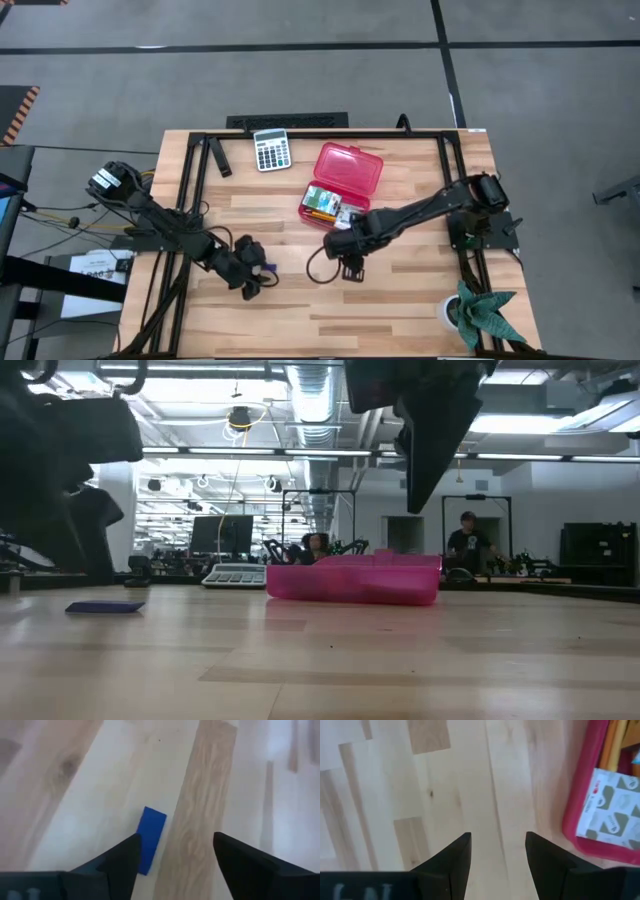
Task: Pack school essentials
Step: Put the eraser into the supply box
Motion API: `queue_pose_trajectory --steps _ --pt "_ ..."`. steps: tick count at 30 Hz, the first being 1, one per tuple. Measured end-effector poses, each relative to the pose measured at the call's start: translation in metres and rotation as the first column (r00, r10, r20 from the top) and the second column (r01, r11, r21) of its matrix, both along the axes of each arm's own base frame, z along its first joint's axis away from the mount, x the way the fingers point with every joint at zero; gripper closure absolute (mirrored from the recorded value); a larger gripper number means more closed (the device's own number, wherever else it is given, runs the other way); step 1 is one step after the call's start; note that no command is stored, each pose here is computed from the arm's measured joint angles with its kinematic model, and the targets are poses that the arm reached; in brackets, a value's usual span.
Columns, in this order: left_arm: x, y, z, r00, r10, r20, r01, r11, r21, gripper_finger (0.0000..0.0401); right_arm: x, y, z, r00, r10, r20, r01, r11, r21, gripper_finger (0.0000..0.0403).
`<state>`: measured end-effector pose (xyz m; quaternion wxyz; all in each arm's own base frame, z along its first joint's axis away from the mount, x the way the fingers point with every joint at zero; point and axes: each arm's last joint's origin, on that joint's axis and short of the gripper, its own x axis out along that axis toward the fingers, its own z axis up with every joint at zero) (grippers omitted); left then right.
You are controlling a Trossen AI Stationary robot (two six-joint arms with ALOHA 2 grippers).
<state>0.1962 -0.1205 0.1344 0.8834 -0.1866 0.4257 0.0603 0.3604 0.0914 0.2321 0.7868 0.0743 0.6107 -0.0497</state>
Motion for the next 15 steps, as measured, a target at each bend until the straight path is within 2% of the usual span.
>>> queue_pose_trajectory --steps 6,15 --pt "-0.006 0.0 0.002 0.995 -0.077 -0.068 0.09 0.975 0.203 0.0123 -0.004 0.013 0.0 1.0 0.016 0.0 -0.016 1.0 0.005 0.0212" --pt "-0.005 -0.002 -0.02 0.988 -0.128 -0.088 0.145 0.963 0.228 0.0131 -0.004 0.017 0.0 1.0 0.018 0.004 -0.018 1.0 0.008 0.0222"
